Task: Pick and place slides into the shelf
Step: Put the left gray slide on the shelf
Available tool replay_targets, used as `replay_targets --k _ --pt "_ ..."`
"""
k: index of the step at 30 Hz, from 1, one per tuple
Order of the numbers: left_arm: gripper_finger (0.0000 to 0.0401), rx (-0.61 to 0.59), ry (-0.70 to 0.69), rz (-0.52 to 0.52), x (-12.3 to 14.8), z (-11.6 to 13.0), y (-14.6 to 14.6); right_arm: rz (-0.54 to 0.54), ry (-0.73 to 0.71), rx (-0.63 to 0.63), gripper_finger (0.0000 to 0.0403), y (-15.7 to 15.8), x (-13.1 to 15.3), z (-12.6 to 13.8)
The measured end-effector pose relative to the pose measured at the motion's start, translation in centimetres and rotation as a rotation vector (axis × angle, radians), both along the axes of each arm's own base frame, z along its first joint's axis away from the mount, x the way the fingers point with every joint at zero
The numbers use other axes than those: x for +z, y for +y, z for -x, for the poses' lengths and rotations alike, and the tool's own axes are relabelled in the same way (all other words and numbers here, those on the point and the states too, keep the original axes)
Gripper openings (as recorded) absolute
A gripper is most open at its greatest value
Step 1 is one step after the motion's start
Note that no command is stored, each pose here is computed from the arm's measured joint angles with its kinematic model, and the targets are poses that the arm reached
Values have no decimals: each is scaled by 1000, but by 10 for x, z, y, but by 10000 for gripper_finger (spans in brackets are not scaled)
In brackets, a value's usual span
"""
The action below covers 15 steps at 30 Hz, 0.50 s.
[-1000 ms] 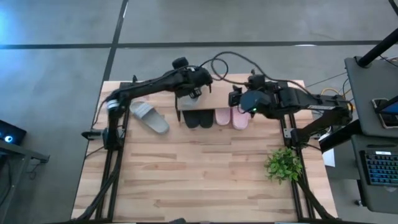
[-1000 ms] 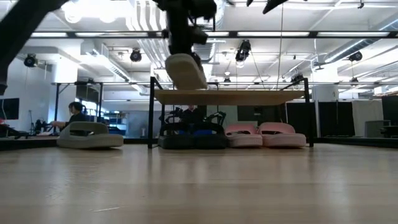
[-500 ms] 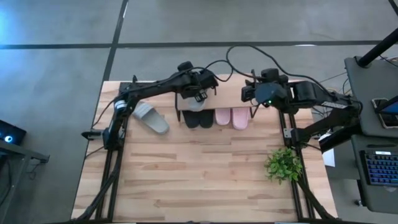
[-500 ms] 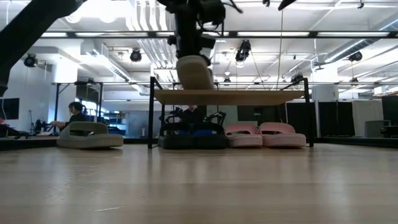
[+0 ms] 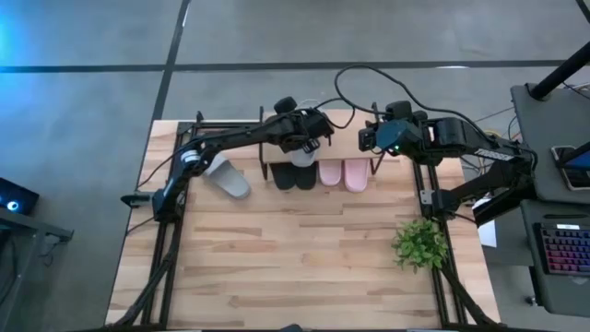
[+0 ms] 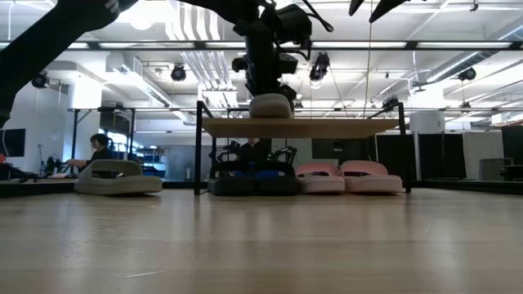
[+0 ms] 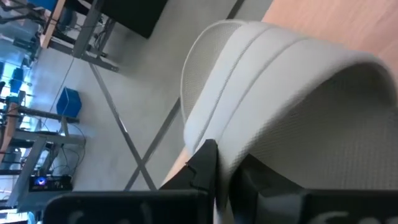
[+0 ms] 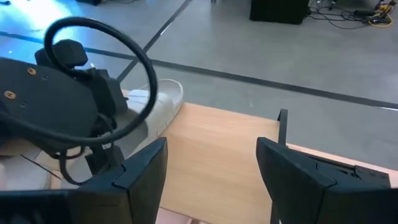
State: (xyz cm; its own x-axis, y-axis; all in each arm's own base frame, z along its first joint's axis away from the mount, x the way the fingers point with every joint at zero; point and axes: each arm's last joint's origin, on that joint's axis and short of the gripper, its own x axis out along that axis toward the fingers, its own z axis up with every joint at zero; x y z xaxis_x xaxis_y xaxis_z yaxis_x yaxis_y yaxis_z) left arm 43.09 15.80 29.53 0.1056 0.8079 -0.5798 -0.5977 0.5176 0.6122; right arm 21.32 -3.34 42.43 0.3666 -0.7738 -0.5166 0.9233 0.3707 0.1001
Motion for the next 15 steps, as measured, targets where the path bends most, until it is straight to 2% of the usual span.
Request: replay_targets --k 4,8,12,15 --pt "37 -7 -13 -5 -2 -4 -2 0 2 0 237 0 0 0" --pt "74 -24 -84 -3 8 -4 -5 3 8 4 237 0 0 0" --pt "113 -89 -147 78 23 2 -10 5 14 7 237 0 0 0" --pt "140 -108 -137 116 28 8 -13 6 14 7 237 0 0 0"
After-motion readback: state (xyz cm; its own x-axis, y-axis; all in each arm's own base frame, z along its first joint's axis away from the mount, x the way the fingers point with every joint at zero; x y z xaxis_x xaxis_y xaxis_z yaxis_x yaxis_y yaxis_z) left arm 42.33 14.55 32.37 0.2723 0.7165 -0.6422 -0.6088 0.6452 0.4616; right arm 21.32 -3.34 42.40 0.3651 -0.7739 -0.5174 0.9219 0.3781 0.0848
